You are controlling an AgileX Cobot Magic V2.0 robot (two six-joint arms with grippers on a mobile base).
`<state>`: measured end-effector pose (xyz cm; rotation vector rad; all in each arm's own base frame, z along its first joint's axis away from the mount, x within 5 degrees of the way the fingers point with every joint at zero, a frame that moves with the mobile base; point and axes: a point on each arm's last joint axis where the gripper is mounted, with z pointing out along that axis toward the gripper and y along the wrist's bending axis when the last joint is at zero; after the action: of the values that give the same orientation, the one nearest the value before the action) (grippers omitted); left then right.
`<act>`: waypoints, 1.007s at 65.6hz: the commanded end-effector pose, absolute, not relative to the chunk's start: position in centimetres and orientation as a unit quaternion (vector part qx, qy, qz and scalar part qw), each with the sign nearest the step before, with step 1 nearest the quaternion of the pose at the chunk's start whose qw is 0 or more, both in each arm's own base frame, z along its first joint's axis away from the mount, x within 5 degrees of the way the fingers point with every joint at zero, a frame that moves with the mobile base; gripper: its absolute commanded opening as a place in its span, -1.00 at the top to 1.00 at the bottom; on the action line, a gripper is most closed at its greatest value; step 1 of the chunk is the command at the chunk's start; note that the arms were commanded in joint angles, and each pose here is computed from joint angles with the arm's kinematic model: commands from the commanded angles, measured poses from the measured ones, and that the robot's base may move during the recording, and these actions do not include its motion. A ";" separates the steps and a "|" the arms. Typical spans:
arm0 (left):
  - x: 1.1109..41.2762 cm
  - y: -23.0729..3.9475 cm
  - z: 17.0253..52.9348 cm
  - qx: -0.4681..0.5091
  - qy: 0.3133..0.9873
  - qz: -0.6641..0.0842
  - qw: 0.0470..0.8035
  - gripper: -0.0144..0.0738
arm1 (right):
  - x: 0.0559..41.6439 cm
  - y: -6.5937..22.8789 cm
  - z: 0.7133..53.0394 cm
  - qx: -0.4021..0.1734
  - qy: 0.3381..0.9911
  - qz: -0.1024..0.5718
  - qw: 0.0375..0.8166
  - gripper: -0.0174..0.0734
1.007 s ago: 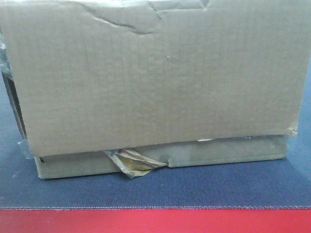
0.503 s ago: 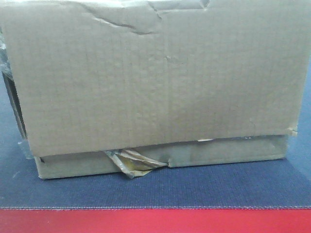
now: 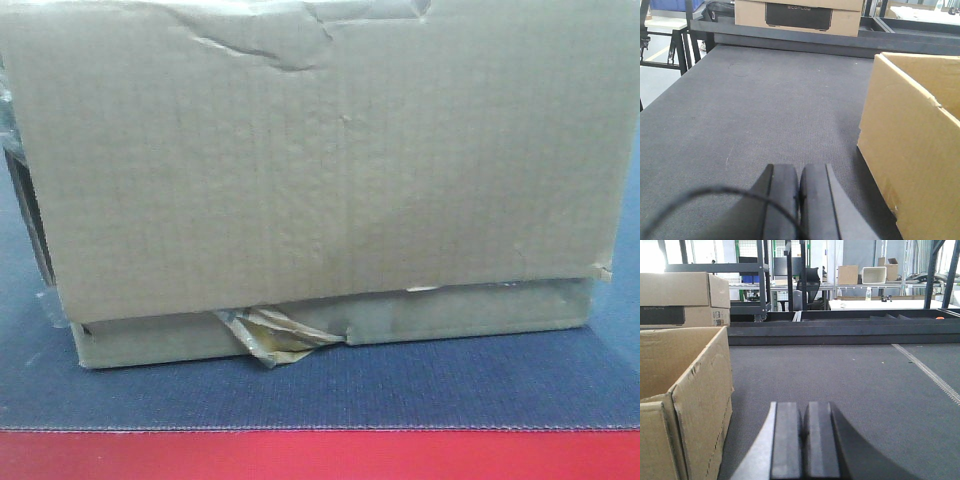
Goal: Grab carton from right shelf to conveyor
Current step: 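Open both grippers and withdraw them from the carton sides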
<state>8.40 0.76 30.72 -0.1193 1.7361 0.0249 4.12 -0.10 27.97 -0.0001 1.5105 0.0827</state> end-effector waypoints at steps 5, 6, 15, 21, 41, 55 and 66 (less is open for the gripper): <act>8.3 0.8 30.9 -0.050 0.755 0.013 0.654 0.67 | 4.0 -0.1 28.2 -0.006 0.676 0.030 0.737 0.77; 8.3 0.8 30.9 -0.050 0.755 0.013 0.654 0.67 | 4.0 -0.1 28.2 -0.006 0.676 0.030 0.737 0.77; 8.3 0.8 30.9 -0.051 0.755 0.011 0.654 0.67 | 4.0 -0.1 28.2 -0.006 0.676 0.030 0.737 0.77; 8.2 0.6 30.9 -0.062 0.755 -0.008 0.653 0.67 | 4.0 -0.1 28.2 -0.006 0.676 0.030 0.737 0.77; 6.4 0.1 28.1 0.032 0.694 0.047 0.718 0.67 | 4.0 -0.1 28.2 -0.006 0.676 0.030 0.737 0.77; 5.5 0.1 22.9 0.022 0.674 0.036 0.738 0.67 | 4.0 -0.1 28.2 -0.006 0.676 0.030 0.737 0.77; 5.6 0.1 21.1 0.015 0.685 0.028 0.727 0.67 | 4.0 -0.1 28.2 -0.006 0.676 0.030 0.737 0.77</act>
<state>5.68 0.06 21.13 0.0439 1.5287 0.0629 4.12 -0.10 27.99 -0.0006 1.5081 0.0832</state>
